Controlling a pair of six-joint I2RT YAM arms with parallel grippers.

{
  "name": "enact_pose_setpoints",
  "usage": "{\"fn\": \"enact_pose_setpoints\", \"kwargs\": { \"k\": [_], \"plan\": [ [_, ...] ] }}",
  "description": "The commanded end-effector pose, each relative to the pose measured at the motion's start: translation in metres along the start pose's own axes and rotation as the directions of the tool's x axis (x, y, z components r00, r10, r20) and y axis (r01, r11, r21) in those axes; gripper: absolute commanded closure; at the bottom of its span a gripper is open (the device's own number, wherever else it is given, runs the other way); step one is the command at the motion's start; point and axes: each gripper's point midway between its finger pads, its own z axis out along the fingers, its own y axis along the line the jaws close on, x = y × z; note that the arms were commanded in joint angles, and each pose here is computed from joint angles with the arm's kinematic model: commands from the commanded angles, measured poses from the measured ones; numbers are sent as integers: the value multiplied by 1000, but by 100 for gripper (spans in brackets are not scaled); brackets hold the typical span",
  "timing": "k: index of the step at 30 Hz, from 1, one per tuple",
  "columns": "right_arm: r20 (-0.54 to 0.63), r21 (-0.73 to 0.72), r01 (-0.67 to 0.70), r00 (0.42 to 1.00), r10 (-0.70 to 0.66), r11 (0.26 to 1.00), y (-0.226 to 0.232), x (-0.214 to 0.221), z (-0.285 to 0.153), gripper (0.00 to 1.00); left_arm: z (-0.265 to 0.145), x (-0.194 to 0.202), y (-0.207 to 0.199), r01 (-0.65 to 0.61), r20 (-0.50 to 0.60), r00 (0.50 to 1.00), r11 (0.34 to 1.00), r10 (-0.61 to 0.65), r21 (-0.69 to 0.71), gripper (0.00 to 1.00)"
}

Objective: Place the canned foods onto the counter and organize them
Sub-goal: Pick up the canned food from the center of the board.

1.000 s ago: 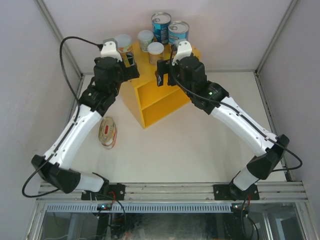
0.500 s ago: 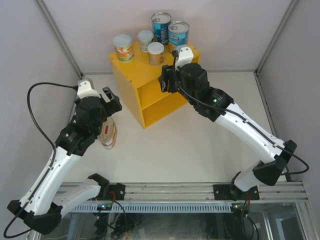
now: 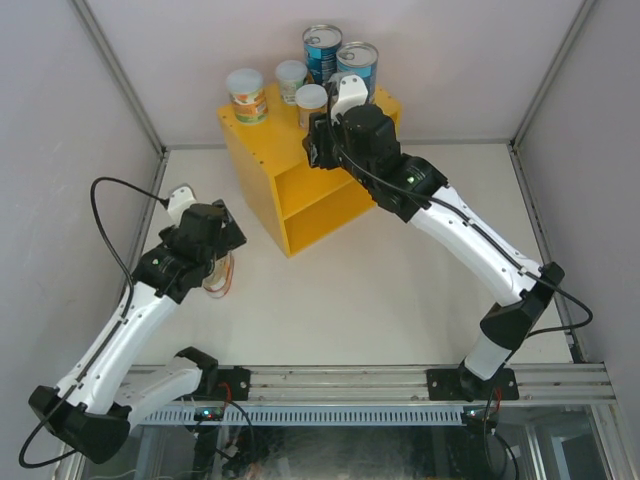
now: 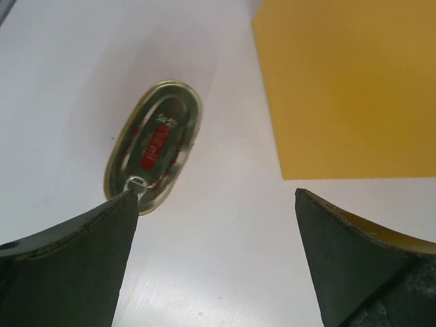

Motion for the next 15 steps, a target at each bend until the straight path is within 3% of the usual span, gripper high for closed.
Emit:
{"fn": "enact_pose_setpoints", "kwargs": {
  "k": [1,8,15],
  "plan": [
    [31,-24,-25,999,26,999,4,-16,6,56,8,5,19,58,-10,998,997,-58,-59,0],
    [23,-44,-44,999,45,998,8,-14,32,59,25,21,44,105,-81,990,987,-115,-119,0],
    [14,-52,-53,998,54,997,8,-13,55,59,41,28,56,32,-112,993,988,-49,-153,0]
  ]
}}
